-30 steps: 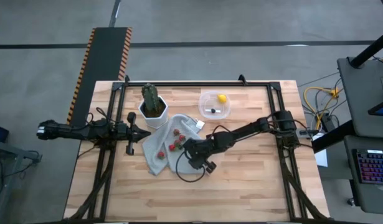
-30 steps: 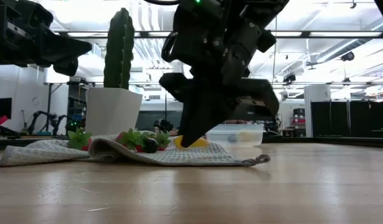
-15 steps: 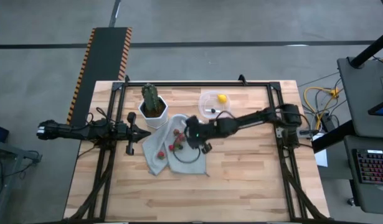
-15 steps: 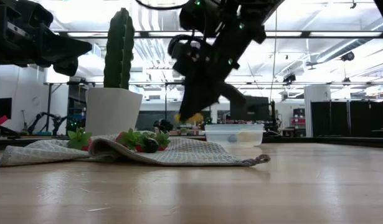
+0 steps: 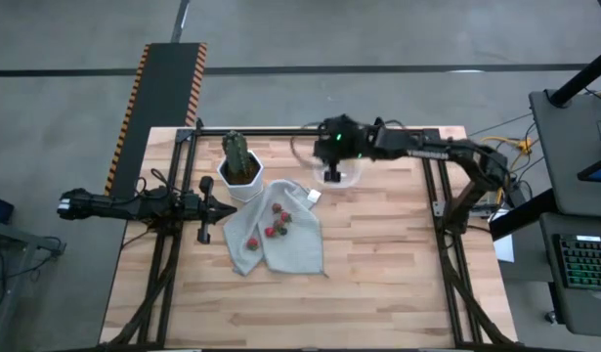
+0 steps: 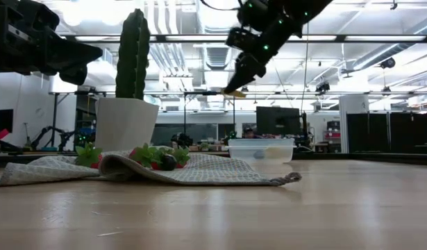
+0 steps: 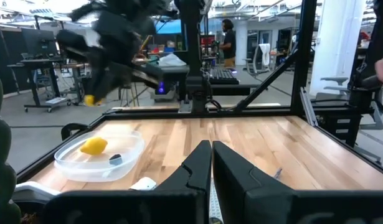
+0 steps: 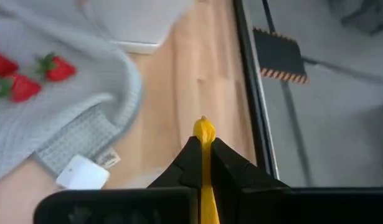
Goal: Pick and placing Produce into tupperware
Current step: Put the yellow corn into the transparent bin, then put the red strawberry into the transparent bin
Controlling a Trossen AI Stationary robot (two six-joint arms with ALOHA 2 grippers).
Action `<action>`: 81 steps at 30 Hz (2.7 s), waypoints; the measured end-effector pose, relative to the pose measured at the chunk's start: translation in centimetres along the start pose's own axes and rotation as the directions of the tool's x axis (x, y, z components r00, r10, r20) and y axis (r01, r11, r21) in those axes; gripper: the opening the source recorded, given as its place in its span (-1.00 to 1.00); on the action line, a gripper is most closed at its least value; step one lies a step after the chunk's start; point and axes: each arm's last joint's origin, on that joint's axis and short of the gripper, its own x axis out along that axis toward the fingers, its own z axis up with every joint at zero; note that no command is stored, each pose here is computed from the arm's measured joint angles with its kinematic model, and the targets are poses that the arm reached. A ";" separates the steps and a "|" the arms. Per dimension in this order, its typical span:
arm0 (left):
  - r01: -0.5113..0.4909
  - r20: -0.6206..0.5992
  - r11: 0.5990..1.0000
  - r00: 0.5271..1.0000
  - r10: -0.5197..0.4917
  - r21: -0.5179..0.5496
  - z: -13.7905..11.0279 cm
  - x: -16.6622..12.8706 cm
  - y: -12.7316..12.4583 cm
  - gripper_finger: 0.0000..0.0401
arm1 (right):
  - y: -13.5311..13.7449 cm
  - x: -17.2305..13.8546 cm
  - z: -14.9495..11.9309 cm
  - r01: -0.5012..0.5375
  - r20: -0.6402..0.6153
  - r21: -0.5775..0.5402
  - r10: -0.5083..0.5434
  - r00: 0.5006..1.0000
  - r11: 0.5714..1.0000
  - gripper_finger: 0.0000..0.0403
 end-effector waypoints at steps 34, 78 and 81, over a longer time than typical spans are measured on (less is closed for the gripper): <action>0.000 -0.001 1.000 1.000 0.000 0.000 0.0 0.0 0.0 -1.00 | -3.4 8.8 -10.0 -0.041 -0.305 0.285 0.131 0.943 0.958 -0.96; 0.000 -0.001 1.000 1.000 0.000 -0.003 0.0 0.0 0.0 -1.00 | -1.7 -4.2 -1.9 -0.265 0.084 0.258 0.252 0.964 0.929 -0.56; 0.000 -0.001 1.000 1.000 0.000 -0.002 0.0 0.0 0.0 -1.00 | 0.2 -8.8 0.2 -0.286 0.204 0.184 0.248 0.947 0.940 -0.56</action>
